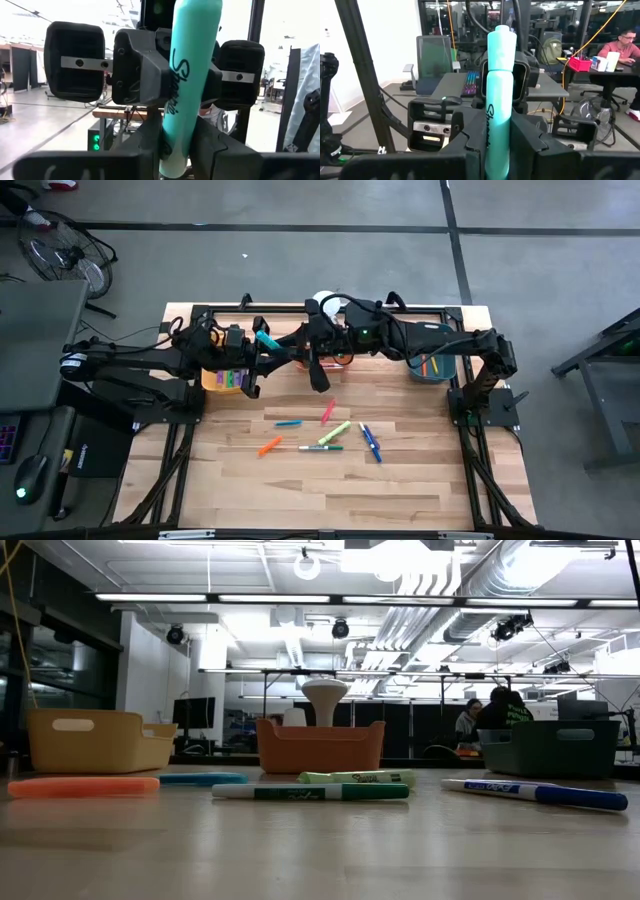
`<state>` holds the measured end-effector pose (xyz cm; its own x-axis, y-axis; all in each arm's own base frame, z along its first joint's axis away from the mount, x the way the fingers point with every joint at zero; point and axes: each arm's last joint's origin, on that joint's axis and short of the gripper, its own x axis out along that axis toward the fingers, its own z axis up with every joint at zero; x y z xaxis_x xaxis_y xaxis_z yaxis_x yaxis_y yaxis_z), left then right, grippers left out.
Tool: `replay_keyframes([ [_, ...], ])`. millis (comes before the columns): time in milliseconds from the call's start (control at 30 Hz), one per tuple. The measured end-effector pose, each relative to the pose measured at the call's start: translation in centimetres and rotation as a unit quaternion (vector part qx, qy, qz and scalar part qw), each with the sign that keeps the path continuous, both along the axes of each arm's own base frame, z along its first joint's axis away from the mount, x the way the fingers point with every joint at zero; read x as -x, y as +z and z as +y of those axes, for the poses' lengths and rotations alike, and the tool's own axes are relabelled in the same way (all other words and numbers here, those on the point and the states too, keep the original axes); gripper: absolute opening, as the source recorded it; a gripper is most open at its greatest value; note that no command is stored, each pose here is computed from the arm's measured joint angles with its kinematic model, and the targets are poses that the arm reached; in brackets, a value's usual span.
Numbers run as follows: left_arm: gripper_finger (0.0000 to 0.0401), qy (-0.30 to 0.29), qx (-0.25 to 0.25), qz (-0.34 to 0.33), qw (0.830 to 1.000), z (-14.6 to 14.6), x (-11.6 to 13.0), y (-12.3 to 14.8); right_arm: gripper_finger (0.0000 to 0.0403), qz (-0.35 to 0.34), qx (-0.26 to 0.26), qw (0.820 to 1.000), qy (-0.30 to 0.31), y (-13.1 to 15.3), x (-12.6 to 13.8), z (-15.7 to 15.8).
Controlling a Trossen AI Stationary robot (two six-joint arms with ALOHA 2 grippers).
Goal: Pick & Place Markers
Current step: Put the blue highlighter pen into the yellow bin
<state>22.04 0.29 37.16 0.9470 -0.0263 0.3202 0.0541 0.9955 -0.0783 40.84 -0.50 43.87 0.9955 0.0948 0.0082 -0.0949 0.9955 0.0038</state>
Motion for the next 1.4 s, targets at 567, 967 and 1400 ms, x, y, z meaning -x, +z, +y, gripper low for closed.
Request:
replay_keyframes([
  [567, 0.0063, -0.001, 0.007, 0.008, 1.0, 0.0, -0.1, -0.1, 0.0183, -0.004, -0.018, 1.0, 0.008, 0.1, 0.0, -0.2],
  [967, 0.0063, 0.1, 0.059, 0.047, 0.992, 0.6, 0.0, -0.9, 0.025, -0.031, 0.024, 0.996, -0.079, 4.1, 4.6, -0.5],
  [1400, 0.0063, 0.386, 0.197, 0.128, 0.892, 2.2, 3.4, -2.8, 0.0252, 0.116, 0.07, 0.953, -0.27, 6.9, 16.7, -1.4],
])
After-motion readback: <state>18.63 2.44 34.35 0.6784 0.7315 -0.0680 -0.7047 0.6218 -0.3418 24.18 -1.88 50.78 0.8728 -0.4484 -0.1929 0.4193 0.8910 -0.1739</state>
